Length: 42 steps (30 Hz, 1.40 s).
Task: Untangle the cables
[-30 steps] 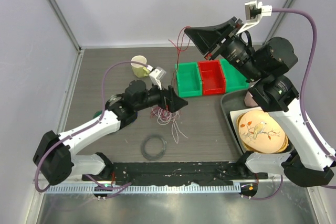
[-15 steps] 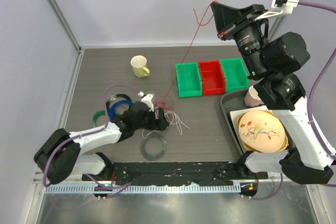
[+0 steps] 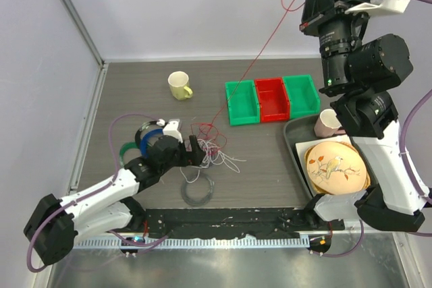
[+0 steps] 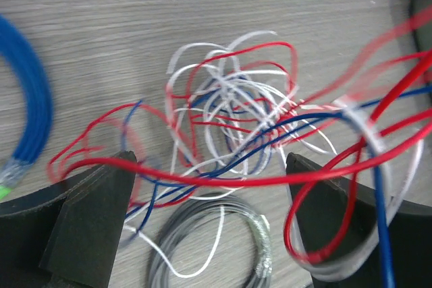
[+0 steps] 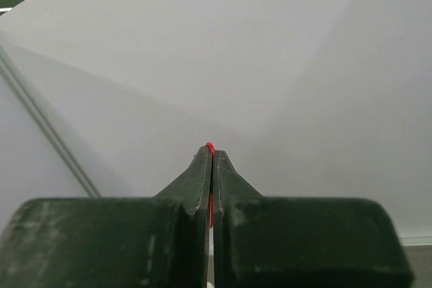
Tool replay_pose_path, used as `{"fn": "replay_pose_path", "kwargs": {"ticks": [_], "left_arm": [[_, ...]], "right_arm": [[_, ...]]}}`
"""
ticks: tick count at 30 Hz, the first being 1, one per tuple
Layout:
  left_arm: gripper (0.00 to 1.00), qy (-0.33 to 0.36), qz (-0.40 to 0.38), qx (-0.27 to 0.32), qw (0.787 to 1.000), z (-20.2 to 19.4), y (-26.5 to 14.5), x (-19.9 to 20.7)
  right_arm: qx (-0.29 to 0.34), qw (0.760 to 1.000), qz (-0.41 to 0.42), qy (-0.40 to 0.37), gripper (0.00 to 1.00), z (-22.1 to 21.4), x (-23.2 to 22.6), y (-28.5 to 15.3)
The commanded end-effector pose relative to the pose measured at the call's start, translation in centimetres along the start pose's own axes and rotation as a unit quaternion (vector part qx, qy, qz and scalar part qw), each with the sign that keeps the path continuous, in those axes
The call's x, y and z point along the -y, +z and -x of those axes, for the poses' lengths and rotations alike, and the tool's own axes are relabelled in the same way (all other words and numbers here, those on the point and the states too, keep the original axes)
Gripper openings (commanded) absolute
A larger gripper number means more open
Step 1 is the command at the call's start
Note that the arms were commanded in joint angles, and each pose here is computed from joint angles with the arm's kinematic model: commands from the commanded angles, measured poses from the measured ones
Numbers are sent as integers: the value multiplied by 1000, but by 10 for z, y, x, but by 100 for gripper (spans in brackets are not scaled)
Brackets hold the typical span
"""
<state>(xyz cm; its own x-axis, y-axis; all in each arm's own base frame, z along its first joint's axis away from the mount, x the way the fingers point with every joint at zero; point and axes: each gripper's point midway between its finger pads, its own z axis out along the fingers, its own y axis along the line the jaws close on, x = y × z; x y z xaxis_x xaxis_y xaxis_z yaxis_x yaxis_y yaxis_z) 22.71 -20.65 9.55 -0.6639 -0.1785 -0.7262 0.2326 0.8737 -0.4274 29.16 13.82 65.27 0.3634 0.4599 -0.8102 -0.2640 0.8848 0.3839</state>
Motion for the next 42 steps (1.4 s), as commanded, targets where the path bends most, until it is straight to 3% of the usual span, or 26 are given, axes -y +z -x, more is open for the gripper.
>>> {"fn": "replay_pose_path", "kwargs": {"ticks": [1,6,10,13,14,16,19,21,23,28,32,35,42], "left_arm": [[98,-8,143,17,990,0,-13,-54],[96,-36,222,1,974,-11,-15,-85],[91,-45,242,-22,969,-16,-8,-92],[92,-37,199,-33,979,-14,2,-74],[94,-34,180,-33,983,-10,5,-65],[100,-20,101,-30,994,1,9,-35],[100,8,-60,3,998,34,-1,31],[100,29,-172,16,985,48,-17,75],[100,48,-228,68,970,76,-28,103],[100,78,-276,101,953,106,-16,146],[100,79,-324,81,939,101,23,184],[100,70,-343,103,931,116,37,209],[100,94,-294,102,946,102,104,209]], "right_arm": [[82,992,-89,-40,1,62,34,-6],[136,979,-138,-59,1,98,50,-11],[135,977,-140,-90,1,99,51,-10],[74,987,-31,-138,1,59,20,-3],[49,987,43,-150,1,35,-4,-2],[-9,983,115,-140,1,-6,-23,-12],[-55,976,191,-94,1,-36,-46,-28],[-65,971,218,-75,1,-41,-55,-35],[-70,973,216,-47,1,-41,-58,-35],[-57,981,184,23,1,-23,-58,-27],[-47,976,186,103,1,-5,-74,-17],[-27,966,193,171,1,12,-85,-12],[37,950,192,244,1,59,-90,-5]]}}
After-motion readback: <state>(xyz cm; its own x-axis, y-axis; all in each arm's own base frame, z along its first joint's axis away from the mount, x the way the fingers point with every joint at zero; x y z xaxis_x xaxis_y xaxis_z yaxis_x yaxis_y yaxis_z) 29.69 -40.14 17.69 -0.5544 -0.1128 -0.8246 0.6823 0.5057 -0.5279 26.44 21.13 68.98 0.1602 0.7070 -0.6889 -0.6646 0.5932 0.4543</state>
